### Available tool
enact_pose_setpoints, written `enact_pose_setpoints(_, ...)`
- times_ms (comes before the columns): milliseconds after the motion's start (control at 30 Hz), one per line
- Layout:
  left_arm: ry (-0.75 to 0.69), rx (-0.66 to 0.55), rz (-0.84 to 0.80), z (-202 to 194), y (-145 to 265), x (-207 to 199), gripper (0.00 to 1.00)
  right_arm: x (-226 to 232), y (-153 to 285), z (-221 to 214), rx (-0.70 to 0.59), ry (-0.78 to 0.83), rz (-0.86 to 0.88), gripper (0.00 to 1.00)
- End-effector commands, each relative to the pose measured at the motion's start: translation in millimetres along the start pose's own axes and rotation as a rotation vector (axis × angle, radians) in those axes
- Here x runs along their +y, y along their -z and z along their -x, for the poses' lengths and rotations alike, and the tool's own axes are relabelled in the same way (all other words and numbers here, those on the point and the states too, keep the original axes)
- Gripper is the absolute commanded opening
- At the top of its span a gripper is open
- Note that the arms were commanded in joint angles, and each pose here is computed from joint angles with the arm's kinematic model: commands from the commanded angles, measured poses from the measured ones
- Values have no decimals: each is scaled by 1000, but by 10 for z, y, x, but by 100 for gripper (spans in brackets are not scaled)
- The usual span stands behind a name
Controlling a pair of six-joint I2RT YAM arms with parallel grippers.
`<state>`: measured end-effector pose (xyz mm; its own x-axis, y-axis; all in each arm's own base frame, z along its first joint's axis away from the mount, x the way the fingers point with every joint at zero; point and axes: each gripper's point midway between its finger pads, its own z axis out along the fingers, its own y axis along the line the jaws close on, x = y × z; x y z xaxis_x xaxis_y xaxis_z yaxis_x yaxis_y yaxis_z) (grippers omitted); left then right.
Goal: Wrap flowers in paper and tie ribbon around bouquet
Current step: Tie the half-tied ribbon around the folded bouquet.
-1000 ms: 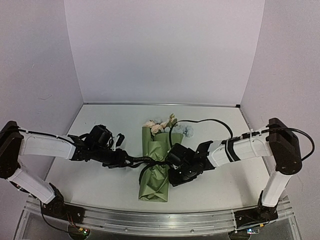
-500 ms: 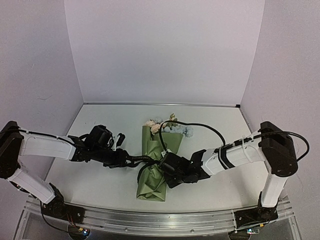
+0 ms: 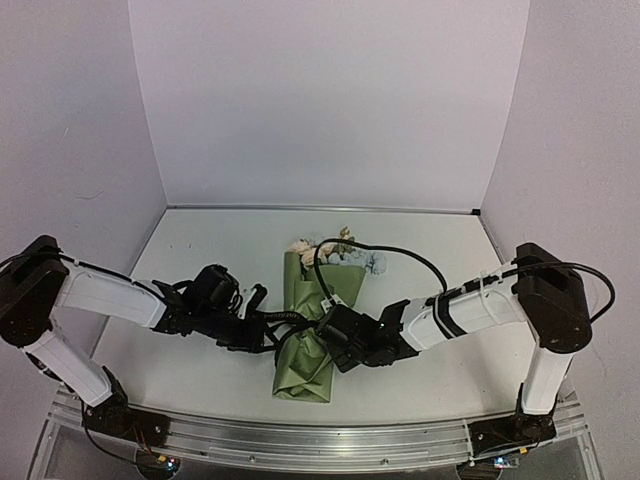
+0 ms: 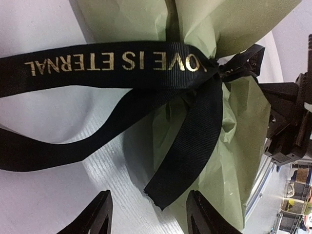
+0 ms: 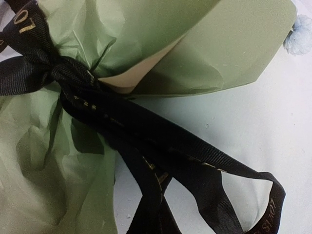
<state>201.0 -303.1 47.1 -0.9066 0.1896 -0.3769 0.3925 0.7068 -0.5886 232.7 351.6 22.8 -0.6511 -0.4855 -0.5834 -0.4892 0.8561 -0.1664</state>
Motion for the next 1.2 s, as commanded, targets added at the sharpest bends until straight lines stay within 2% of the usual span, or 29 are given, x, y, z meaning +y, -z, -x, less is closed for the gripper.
enact_pose_setpoints(0, -69, -19, -66, 131, -116, -178, 57, -31, 133, 90, -17, -14, 20, 0)
enact_pose_setpoints(167, -59, -24, -125, 173, -196, -262, 60, -10, 168, 74, 11, -31, 48, 0)
enact_pose_setpoints(300, -38, -29, -153, 204, -240, -305, 53, -17, 168, 61, 22, -50, 58, 0)
enact_pose_setpoints(433, -28, -33, -143, 235, -276, -288, 37, -39, 169, 62, 33, -72, 63, 0)
enact_pose_setpoints(600, -17, -47, -135, 290, -278, -295, 6, -122, 176, 29, 68, -130, 69, 0)
enact_pose_setpoints(667, -12, -58, -113, 310, -255, -270, 0, -185, 180, -11, 92, -159, 62, 0)
enact_pose_setpoints(967, 122, -72, 131, 214, -159, 198, 0, -367, 190, -285, 195, -267, 64, 0)
enact_pose_setpoints(1167, 199, -69, 212, 94, -68, 385, 0, -418, 187, -426, 225, -285, 56, 0)
